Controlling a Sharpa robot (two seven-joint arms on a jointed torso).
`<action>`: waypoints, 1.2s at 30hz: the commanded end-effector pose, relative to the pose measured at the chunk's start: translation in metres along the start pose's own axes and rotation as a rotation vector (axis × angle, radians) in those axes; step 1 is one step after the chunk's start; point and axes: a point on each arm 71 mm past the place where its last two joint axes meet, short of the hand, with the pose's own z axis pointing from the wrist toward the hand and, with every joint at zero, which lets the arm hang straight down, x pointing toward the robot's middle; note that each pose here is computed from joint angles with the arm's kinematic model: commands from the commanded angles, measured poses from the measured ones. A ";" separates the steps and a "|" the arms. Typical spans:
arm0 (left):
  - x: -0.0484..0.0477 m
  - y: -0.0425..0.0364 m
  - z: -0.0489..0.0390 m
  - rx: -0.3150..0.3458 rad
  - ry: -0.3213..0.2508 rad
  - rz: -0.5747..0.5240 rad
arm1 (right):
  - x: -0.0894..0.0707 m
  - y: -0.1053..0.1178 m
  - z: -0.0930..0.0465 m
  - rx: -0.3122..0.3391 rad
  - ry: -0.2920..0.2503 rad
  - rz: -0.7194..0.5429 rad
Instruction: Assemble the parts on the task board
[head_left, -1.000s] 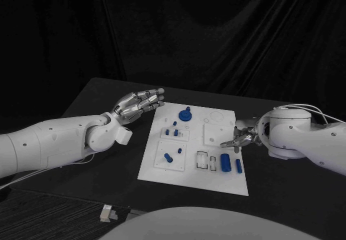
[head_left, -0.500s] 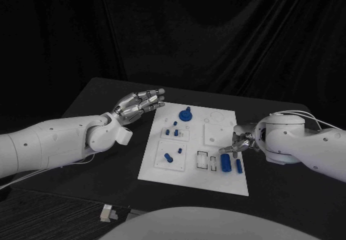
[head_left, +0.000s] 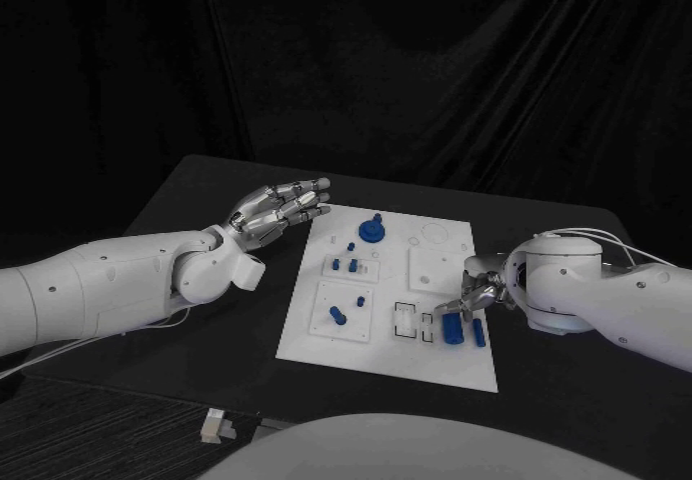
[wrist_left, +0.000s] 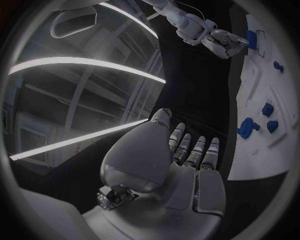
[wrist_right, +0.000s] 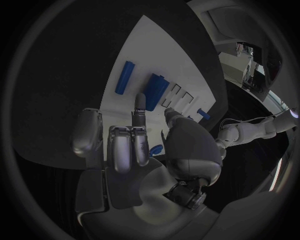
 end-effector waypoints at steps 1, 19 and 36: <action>0.0016 -0.0004 0.0000 0.015 0.013 -0.014 | 0.003 -0.001 0.002 0.023 0.014 -0.007; 0.0021 0.0012 -0.0005 0.005 0.017 -0.019 | 0.015 0.003 0.013 0.030 0.050 -0.028; 0.0021 0.0028 -0.0008 -0.002 0.019 -0.022 | 0.023 0.006 0.018 0.026 0.066 -0.026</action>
